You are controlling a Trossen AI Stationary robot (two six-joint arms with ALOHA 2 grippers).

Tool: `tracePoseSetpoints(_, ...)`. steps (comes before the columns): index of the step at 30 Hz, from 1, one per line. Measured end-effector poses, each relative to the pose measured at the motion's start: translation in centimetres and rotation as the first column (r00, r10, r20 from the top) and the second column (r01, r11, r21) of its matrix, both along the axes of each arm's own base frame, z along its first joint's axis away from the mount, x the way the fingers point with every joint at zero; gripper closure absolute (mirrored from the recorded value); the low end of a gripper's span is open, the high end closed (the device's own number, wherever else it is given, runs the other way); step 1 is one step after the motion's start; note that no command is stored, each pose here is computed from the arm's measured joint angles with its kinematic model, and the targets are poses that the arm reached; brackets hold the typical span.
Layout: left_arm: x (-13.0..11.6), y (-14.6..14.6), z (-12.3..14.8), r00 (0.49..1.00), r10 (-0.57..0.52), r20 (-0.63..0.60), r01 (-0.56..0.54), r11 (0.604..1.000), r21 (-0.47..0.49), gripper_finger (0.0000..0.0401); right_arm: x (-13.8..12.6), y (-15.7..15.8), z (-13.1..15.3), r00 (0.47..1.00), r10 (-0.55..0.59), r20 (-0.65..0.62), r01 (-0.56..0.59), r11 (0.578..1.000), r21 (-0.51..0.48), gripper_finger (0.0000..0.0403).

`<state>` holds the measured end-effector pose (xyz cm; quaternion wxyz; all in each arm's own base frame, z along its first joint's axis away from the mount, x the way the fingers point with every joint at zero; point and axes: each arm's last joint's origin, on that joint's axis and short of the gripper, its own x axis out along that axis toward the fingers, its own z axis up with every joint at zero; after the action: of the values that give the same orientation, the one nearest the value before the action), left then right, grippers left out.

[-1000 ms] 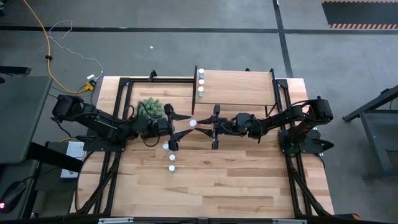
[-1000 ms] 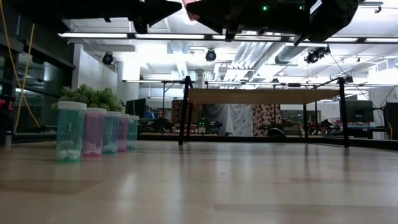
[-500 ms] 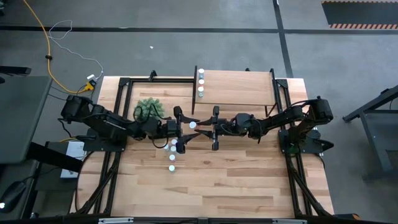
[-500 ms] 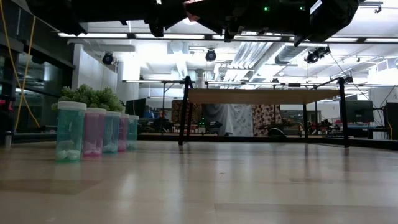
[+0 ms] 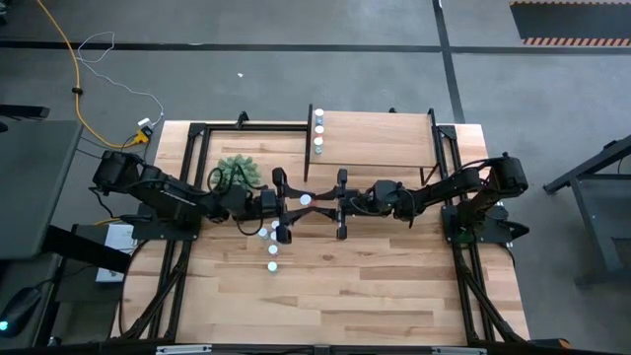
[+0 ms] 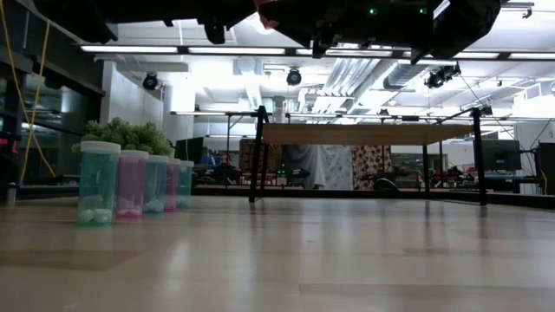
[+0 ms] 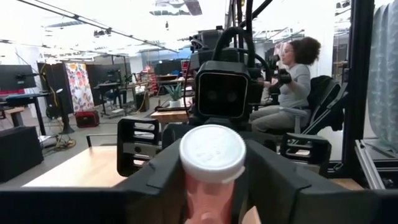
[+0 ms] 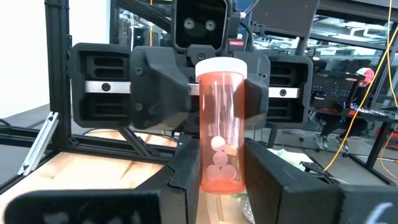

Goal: Pick and place medicine bottles onto shelf by color
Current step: Put the transparent orange medicine bottle on the shelf

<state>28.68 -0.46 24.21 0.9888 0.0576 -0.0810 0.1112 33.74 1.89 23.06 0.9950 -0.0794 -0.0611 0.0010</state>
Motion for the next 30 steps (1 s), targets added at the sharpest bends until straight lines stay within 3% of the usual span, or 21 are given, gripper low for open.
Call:
tracePoseSetpoints(9, 0.01, 0.0, -0.07, 1.0, 0.002, -0.008, -0.002, 1.0, 0.001, 0.0324, -0.01, 0.02, -0.02, 1.0, 0.003, 0.0, -0.003, 1.0, 0.0, 0.0315)
tracePoseSetpoints(18, 0.0, 0.05, -0.1, 1.0, 0.016, -0.012, -0.016, 1.0, -0.003, 0.0298, 0.0, -0.02, -0.03, 1.0, -0.003, -0.001, 0.003, 1.0, 0.001, 0.0315)
tracePoseSetpoints(30, 0.0, 0.04, -0.14, 0.999, 0.023, -0.022, -0.023, 0.999, 0.022, 0.0292, -0.01, -0.03, 0.02, 1.0, -0.005, 0.005, 0.004, 1.0, 0.001, 0.0315)
